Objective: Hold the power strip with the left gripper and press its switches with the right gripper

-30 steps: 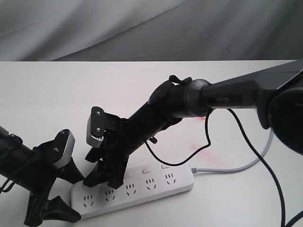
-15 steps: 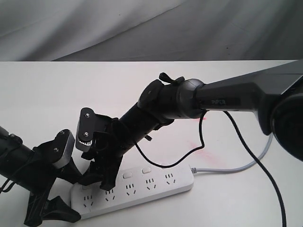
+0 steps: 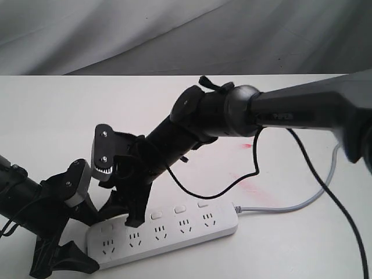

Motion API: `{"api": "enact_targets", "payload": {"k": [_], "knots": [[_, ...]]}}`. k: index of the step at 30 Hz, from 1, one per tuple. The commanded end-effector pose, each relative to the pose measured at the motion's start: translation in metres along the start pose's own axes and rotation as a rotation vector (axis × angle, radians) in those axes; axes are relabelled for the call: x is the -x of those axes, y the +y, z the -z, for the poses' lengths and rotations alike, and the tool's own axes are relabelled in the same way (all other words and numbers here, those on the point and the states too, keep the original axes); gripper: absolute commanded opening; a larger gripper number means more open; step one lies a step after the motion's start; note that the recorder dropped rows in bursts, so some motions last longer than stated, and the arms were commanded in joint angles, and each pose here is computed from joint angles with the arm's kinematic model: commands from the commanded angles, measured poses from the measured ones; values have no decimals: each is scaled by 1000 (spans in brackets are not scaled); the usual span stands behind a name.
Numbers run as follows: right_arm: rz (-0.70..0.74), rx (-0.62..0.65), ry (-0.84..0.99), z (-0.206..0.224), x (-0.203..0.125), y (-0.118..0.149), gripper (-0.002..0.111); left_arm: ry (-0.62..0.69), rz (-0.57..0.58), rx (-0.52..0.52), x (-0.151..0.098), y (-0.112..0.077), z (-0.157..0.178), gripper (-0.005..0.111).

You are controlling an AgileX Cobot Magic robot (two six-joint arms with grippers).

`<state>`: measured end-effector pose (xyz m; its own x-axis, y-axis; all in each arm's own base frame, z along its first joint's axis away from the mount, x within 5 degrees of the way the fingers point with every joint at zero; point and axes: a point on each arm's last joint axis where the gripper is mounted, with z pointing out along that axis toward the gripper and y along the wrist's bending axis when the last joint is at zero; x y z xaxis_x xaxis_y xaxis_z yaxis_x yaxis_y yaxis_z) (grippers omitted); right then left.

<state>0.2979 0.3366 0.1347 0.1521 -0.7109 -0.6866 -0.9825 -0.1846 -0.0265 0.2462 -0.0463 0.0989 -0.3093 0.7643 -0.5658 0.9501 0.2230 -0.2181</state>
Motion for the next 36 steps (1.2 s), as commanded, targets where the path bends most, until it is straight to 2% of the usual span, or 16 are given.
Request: {"api": "enact_targets", "payload": {"k": [1,5,12,22,36], "knots": [[52,-21,-38,33,19,0,56,45,-8,14,-5,2,-3,55],[60,21,-12,40,15,2,56,45,-8,14,-5,2,-3,55],[49,8,31,39,11,1,56,45,-8,14,-5,2,-3,55],[11,40,65,16,-8,-1,56,45,-8,14,-5,2,-3,55],[23,33,98,12,-15,-1,56,45,-8,14,-5,2,-3,55]]}}
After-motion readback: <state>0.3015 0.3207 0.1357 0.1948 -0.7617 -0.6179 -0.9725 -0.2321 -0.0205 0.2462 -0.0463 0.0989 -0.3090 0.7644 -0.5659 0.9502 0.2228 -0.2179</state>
